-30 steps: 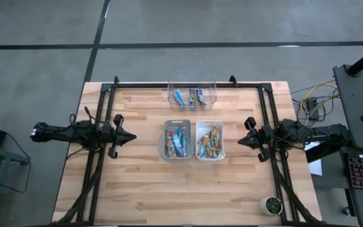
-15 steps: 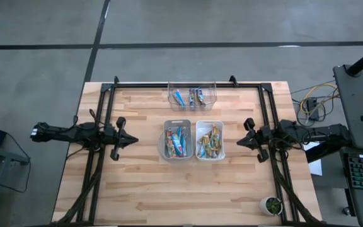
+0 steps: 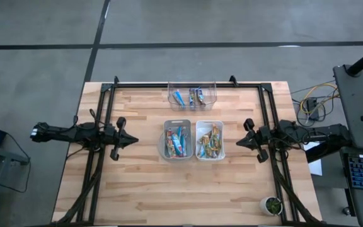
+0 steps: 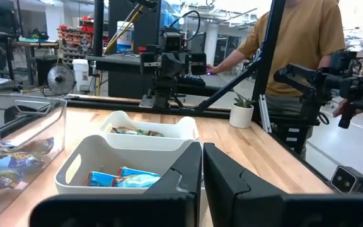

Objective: Pick and place Granola Bars by type
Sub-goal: Return to Home Position

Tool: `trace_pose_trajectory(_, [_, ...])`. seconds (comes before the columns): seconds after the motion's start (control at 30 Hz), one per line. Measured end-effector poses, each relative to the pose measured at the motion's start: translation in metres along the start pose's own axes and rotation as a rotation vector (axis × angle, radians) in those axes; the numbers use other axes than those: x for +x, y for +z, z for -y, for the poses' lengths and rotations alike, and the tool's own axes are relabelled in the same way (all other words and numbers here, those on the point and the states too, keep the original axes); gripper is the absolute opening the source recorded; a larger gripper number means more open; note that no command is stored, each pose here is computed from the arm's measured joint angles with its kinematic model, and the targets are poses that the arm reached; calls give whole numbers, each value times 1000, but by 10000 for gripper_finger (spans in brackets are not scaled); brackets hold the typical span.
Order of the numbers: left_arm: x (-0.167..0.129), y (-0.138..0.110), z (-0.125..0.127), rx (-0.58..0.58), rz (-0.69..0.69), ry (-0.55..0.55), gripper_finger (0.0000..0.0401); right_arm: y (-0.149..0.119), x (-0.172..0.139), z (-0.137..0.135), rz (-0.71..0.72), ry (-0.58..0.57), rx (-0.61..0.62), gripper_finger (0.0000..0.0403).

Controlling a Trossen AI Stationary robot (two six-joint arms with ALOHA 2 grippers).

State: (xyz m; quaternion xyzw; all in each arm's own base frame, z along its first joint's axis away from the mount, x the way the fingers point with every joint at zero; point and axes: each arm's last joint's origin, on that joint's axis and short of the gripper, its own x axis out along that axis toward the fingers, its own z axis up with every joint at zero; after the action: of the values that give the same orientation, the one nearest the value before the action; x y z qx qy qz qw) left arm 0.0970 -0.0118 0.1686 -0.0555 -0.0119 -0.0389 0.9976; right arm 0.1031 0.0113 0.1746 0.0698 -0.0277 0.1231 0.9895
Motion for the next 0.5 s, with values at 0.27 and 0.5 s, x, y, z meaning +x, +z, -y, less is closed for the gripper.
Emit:
trace_pose_trajectory(0.27, [0, 0, 0, -4, -1, 1, 0, 0, 0, 0, -2, 0, 10, 9])
trace_pose_trajectory(0.5, [0, 0, 0, -4, -2, 2, 0, 0, 0, 0, -2, 0, 12, 9])
